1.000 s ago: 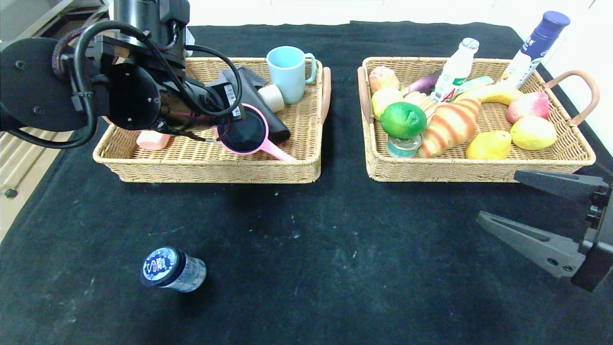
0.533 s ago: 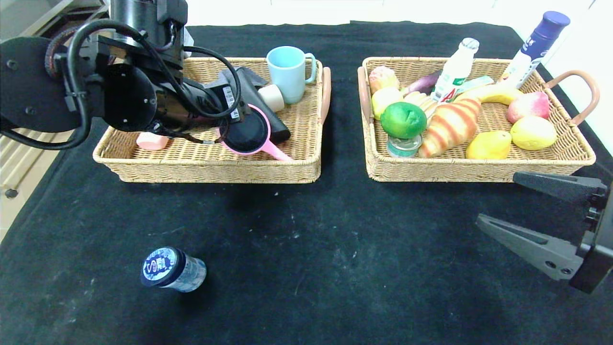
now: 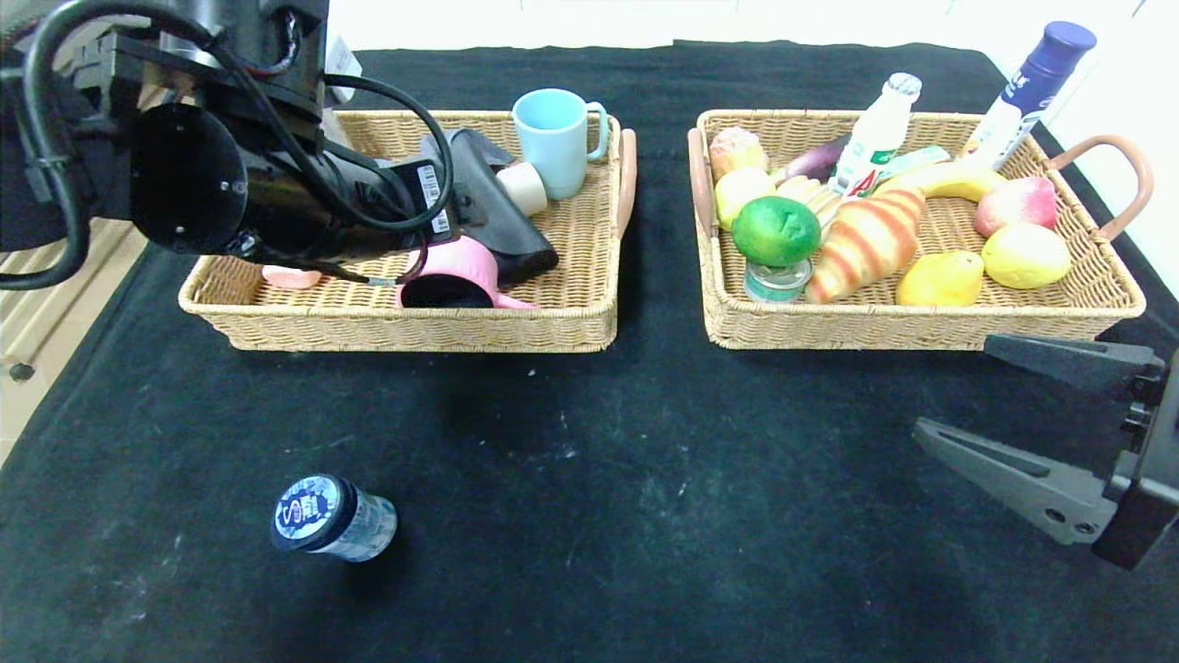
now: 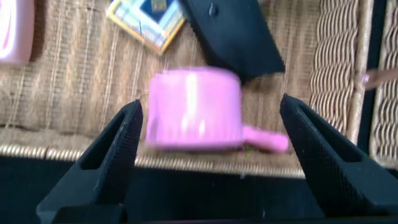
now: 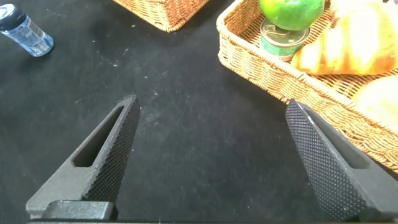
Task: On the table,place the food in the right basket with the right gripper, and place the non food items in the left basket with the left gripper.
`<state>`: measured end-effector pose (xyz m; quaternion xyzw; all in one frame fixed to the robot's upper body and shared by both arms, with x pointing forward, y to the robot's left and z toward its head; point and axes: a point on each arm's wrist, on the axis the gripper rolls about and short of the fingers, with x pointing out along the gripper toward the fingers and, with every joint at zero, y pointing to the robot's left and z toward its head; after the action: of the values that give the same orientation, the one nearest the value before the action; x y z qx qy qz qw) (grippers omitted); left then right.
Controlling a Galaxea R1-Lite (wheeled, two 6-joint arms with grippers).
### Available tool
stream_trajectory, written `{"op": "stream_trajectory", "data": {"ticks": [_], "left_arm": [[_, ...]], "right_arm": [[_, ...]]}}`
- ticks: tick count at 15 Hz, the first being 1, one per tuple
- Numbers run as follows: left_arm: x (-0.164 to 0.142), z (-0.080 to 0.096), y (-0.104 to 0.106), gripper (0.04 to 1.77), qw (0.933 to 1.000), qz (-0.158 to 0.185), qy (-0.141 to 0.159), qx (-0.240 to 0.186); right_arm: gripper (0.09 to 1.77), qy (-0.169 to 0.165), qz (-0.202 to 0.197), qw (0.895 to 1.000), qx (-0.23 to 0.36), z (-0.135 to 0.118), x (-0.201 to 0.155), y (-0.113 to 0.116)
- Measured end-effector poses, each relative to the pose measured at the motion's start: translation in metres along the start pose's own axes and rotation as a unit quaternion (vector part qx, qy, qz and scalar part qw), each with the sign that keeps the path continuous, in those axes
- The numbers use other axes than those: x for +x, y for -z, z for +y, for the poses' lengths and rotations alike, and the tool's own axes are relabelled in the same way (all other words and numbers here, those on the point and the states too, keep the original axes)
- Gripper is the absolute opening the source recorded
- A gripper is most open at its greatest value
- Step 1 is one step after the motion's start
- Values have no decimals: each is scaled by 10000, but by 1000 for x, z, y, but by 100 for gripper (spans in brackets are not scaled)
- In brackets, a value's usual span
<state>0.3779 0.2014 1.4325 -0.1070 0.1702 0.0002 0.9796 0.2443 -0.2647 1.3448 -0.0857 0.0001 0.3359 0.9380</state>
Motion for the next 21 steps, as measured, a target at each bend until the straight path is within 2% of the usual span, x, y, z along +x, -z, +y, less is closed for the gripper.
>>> {"op": "stream_trajectory", "data": {"ticks": [4,7,12,14,16,21], "left_arm": [[-25,-2,12,165,9995,209,173,187],[-45,2,25,167,9967,640,196,468],[-62,21,58,169,9828,1583,-72,946],[-66,28,71,170,9782,1799,-120,1035],[-71,35,82,170,9740,1999,-41,1062],[-76,48,102,170,9661,2306,-129,1151]], "right_arm": [[171,-25,6,10000,1,1,0,0],[171,-40,18,10000,2,2,0,1],[171,-62,18,10000,4,2,0,1],[171,-58,24,10000,-7,2,0,1],[171,-66,32,10000,-7,3,1,2],[171,-80,40,10000,-3,3,1,2]]}}
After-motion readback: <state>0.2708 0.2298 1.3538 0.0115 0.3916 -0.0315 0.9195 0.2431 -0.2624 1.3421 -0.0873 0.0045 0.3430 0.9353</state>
